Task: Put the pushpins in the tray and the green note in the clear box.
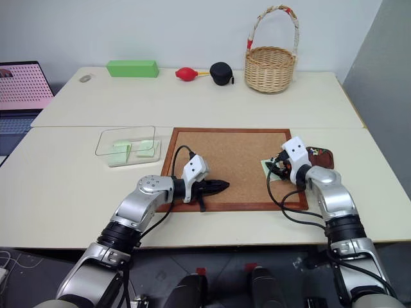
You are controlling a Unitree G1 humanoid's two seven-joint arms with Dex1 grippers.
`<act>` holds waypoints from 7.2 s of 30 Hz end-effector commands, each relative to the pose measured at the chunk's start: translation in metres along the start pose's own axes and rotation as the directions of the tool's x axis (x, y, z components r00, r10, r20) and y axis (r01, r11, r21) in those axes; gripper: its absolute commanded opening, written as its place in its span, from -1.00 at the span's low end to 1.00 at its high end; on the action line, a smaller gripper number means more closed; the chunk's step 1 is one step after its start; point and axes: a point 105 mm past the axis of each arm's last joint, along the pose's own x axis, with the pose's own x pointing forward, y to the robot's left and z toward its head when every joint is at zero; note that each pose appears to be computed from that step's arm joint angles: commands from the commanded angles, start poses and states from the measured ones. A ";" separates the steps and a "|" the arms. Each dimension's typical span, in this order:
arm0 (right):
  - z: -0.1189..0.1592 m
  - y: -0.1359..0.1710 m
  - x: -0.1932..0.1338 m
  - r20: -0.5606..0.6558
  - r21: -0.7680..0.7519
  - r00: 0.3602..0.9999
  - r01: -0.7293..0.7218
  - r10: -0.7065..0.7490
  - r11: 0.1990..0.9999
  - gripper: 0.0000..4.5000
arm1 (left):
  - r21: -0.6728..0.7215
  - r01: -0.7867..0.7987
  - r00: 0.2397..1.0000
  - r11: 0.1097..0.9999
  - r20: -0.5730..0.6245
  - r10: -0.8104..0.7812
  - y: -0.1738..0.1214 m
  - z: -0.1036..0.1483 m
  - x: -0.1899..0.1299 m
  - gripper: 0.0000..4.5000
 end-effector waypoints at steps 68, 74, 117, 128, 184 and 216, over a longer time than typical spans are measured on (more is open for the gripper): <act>0.014 -0.085 -0.075 0.066 -0.163 0.950 0.313 -0.306 0.936 0.46 | -0.015 -0.049 0.993 0.999 -0.105 0.047 0.003 -0.027 -0.003 -1.00; 0.011 -0.041 -0.078 0.084 -0.060 0.992 0.095 -0.090 0.994 0.46 | -0.015 -0.049 0.993 0.999 -0.106 0.047 0.003 -0.028 -0.003 -1.00; 0.013 0.004 -0.068 0.164 0.088 0.983 -0.100 0.085 0.991 -0.97 | -0.015 -0.046 0.990 0.999 -0.136 0.044 0.004 -0.031 -0.005 -1.00; 0.020 -0.021 -0.080 0.217 0.190 0.976 -0.016 -0.026 0.982 -0.97 | -0.015 -0.047 0.989 0.999 -0.141 0.044 0.003 -0.032 -0.005 -1.00; 0.007 0.039 -0.055 0.126 -0.021 0.973 -0.190 0.191 0.982 0.22 | -0.017 -0.058 0.989 0.998 -0.139 0.055 0.005 -0.034 -0.006 -1.00; -0.005 0.038 -0.043 0.095 -0.032 0.972 -0.213 0.215 0.977 -0.99 | -0.010 -0.067 0.987 0.998 -0.146 0.065 0.007 -0.034 -0.010 -1.00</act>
